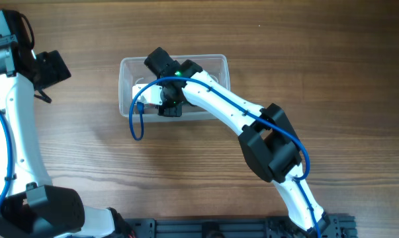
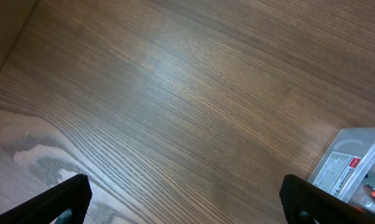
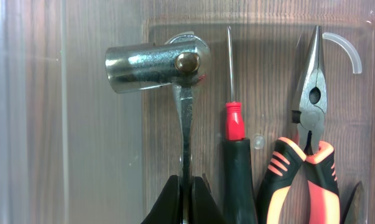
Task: Pack container
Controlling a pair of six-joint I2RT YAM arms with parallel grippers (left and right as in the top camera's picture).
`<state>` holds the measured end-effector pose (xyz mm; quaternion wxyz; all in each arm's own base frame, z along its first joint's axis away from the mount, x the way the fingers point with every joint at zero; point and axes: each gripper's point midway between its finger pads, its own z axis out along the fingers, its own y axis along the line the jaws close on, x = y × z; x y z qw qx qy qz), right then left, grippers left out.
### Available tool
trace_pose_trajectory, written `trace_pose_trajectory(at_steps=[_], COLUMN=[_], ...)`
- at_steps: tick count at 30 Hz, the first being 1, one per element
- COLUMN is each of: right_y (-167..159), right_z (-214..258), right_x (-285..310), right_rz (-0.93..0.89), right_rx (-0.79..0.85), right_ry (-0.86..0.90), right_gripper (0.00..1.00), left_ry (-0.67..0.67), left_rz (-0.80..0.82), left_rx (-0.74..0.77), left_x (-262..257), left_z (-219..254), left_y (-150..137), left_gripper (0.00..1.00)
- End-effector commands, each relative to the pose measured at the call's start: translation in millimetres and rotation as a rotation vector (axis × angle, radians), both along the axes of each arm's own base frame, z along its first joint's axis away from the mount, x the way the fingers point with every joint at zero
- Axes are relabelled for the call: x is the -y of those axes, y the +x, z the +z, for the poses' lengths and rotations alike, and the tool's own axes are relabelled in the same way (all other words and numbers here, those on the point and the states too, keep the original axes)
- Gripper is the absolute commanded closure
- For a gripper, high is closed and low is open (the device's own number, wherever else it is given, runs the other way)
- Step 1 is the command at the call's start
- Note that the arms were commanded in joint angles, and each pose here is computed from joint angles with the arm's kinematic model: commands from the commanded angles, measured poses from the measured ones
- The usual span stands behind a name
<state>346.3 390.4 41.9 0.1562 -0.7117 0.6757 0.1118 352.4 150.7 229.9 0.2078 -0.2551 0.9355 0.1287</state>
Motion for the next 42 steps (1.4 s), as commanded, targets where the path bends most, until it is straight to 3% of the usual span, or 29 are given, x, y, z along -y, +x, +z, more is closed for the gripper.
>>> trace_pose_trajectory(at_steps=[1, 2, 3, 9, 16, 20, 26, 31, 38, 42], right_y=[7, 7, 7, 42, 63, 40, -6, -24, -57, -77], right_z=[-22, -22, -21, 21, 185, 282, 379, 409, 430, 460], right_x=[16, 16, 15, 9, 28, 51, 104, 151, 194, 252], right_rz=[0.012, 0.011, 0.007, -0.266, -0.542, -0.554, -0.609, -0.817, -0.939, -1.112], right_rx=[0.005, 0.006, 0.008, 0.080, 0.263, 0.361, 0.473, 0.500, 0.485, 0.609], right_ry=[-0.069, -0.067, -0.065, 0.003, 0.187, 0.339, 0.482, 0.528, 0.575, 0.622], right_gripper=[0.69, 0.59, 0.57, 0.59, 0.41, 0.36, 0.36, 0.37, 0.36, 0.32], left_ry=[0.004, 0.004, 0.004, 0.004, 0.004, 0.004, 0.004, 0.004, 0.004, 0.004], left_rz=[0.004, 0.004, 0.005, 0.005, 0.004, 0.004, 0.004, 0.005, 0.004, 0.004], left_rx=[-0.003, -0.003, -0.003, -0.003, -0.003, -0.003, -0.003, -0.003, -0.003, -0.003], left_x=[-2, -2, -2, -2, -2, -2, -2, -2, -2, -2], left_z=[-1, -1, -1, -1, -1, -1, -1, -1, -1, -1], left_y=[0, 0, 0, 0, 0, 0, 0, 0, 0, 0], left_gripper=[0.00, 0.00, 0.00, 0.00, 0.00, 0.00, 0.00, 0.00, 0.00, 0.00])
